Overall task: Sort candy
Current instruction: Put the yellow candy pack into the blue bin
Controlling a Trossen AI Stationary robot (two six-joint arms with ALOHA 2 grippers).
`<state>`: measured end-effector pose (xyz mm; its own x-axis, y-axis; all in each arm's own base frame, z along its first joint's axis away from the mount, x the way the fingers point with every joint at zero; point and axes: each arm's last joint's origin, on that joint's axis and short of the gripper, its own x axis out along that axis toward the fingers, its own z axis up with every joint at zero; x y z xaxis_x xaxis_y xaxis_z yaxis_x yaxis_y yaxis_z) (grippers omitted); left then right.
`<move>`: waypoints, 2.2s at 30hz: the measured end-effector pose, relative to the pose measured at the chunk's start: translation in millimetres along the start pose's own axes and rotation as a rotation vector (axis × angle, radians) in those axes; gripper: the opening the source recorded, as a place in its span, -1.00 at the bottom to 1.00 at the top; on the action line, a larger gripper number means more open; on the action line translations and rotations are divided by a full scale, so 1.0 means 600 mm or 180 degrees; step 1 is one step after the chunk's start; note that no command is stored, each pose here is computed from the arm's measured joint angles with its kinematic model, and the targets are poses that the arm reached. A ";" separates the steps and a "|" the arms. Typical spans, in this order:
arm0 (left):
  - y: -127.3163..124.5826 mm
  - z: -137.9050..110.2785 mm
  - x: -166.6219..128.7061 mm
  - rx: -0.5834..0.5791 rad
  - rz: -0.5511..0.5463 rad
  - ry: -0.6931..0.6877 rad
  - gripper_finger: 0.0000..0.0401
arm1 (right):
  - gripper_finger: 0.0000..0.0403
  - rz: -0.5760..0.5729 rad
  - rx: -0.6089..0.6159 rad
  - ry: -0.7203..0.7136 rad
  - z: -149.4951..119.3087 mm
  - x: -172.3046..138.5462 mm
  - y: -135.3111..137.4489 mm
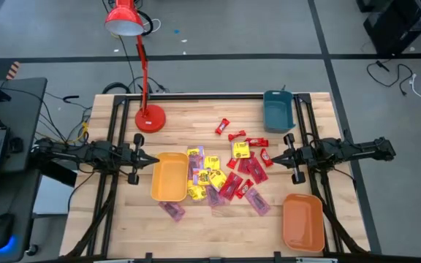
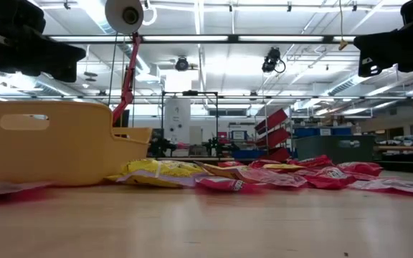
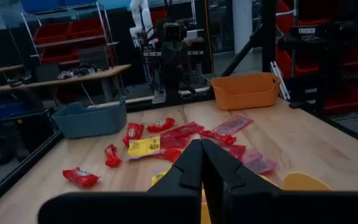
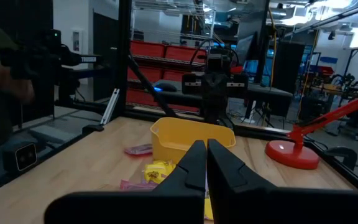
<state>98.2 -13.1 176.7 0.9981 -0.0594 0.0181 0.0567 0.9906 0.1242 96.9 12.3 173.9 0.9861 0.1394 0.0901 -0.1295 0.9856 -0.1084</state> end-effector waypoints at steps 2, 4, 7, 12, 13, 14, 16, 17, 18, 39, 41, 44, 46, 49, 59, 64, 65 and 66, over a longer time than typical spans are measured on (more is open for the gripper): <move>0.000 0.000 0.000 0.0000 0.0000 0.0002 -0.96 | -0.99 0.0000 0.0000 -0.0002 0.000 0.000 0.000; 0.000 0.000 0.000 0.0001 -0.0001 0.0005 -0.96 | -0.99 0.0001 0.0001 -0.0001 0.000 0.000 0.000; 0.000 0.000 0.000 0.0000 0.0000 0.0004 -0.96 | -0.99 0.0000 0.0001 -0.0002 0.000 0.000 0.000; 0.000 0.000 0.000 0.0001 -0.0002 0.0005 -0.96 | -0.99 0.0000 0.0001 0.0000 0.000 0.000 0.000; 0.000 0.000 0.000 0.0000 -0.0003 0.0005 -0.96 | -0.99 0.0001 0.0001 -0.0001 0.000 0.000 0.000; 0.000 0.000 0.000 0.0001 -0.0003 0.0006 -0.96 | -0.99 -0.0001 0.0000 -0.0001 0.000 0.000 0.000; 0.000 0.000 0.000 -0.0001 -0.0003 0.0006 -0.96 | -0.99 0.0000 0.0001 -0.0001 0.000 0.000 0.000; 0.000 0.000 0.000 -0.0001 -0.0003 0.0006 -0.96 | -0.99 -0.0001 0.0000 -0.0001 0.000 0.000 0.000; 0.000 0.000 0.000 -0.0001 -0.0003 0.0005 -0.96 | -0.99 0.0000 0.0000 -0.0002 0.000 0.000 0.000; 0.003 -0.001 0.000 0.0000 0.0191 0.0036 -0.96 | -0.99 -0.0047 0.0295 -0.0786 0.039 -0.005 -0.004; 0.003 -0.001 0.000 0.0000 0.0192 0.0034 -0.96 | -0.99 -0.0036 0.0379 -0.0833 0.041 -0.006 -0.004; 0.003 -0.001 0.000 0.0000 0.0192 0.0034 -0.96 | -0.99 -0.0019 0.0517 -0.0778 0.039 -0.004 -0.004; 0.003 -0.001 0.000 0.0000 0.0193 0.0034 -0.96 | -0.99 -0.0024 0.0565 -0.0707 0.036 -0.001 -0.004; 0.003 -0.001 0.000 0.0000 0.0193 0.0034 -0.96 | -0.99 -0.0240 0.0619 -0.0615 0.032 0.003 -0.007; 0.005 0.018 -0.001 -0.0357 0.0195 -0.0357 -0.96 | -0.99 -0.0480 0.0609 -0.0509 0.098 0.030 -0.018; 0.008 0.044 -0.006 -0.0925 0.0129 -0.0887 -0.96 | -0.99 -0.0480 0.0583 -0.0352 0.130 0.062 -0.022; 0.009 0.049 -0.008 -0.0945 0.0127 -0.0988 -0.96 | -0.99 -0.0479 0.0580 -0.0325 0.136 0.068 -0.023; 0.010 0.053 -0.009 -0.0961 0.0126 -0.1088 -0.96 | -0.99 -0.0479 0.0579 -0.0302 0.142 0.075 -0.024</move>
<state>92.1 -11.0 209.0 0.9369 -0.0079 0.3496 0.0743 0.9814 -0.1769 134.4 12.7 263.8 0.9826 -0.0104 0.1852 -0.0069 0.9957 0.0923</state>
